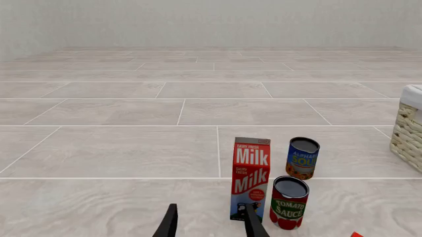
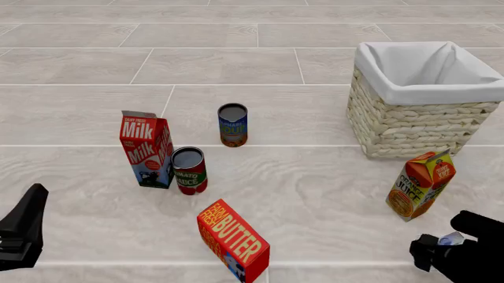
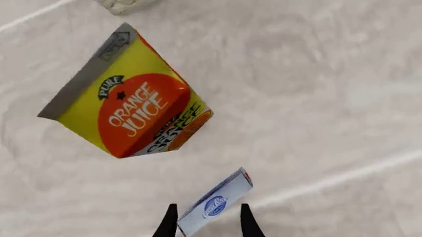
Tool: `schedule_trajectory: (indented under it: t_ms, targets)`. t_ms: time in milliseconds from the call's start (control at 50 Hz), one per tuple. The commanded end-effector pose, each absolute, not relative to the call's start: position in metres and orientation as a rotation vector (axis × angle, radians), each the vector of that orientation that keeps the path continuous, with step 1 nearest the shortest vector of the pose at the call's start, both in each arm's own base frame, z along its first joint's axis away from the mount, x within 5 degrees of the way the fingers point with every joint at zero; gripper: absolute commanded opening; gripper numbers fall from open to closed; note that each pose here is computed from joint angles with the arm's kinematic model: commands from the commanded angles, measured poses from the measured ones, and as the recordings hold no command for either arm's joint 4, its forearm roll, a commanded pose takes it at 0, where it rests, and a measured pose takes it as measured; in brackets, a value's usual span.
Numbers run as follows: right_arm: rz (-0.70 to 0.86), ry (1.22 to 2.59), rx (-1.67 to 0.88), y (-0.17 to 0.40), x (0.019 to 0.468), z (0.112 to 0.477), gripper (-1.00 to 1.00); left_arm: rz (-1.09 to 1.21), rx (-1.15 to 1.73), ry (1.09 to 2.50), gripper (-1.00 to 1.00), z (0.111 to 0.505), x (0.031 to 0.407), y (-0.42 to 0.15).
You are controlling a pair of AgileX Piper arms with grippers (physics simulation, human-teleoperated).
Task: Pick the cream cheese and place it in the basket.
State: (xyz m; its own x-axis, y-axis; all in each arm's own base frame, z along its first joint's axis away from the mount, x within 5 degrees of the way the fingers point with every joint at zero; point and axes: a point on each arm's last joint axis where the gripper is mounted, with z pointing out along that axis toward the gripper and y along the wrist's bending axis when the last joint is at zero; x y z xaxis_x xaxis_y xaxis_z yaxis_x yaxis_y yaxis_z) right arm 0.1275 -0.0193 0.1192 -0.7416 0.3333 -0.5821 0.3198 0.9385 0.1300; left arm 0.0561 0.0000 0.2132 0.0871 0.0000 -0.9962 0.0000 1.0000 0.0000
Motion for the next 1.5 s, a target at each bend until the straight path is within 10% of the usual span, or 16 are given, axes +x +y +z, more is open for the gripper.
schedule_trajectory:
  t_ms: [20, 120, 140, 1500]
  targets:
    - [0.085, 2.459, 0.598, -0.017, 0.125, 0.107, 1.0, 0.0, 0.0, 1.484, 1.0, 0.213, 0.056, 0.0]
    - [0.084, 2.446, 0.61, -0.018, 0.125, 0.109, 1.0, 0.0, 0.0, 1.484, 1.0, 0.213, 0.056, 0.0]
    - [0.083, 2.442, 0.61, -0.018, 0.125, 0.111, -1.0, 0.0, 0.0, 1.484, 1.0, 0.213, 0.056, 0.0]
    - [-0.197, 2.139, 0.557, -0.043, 0.094, 0.246, -1.0, 0.0, 0.0, 1.484, 1.0, 0.213, 0.056, 0.0]
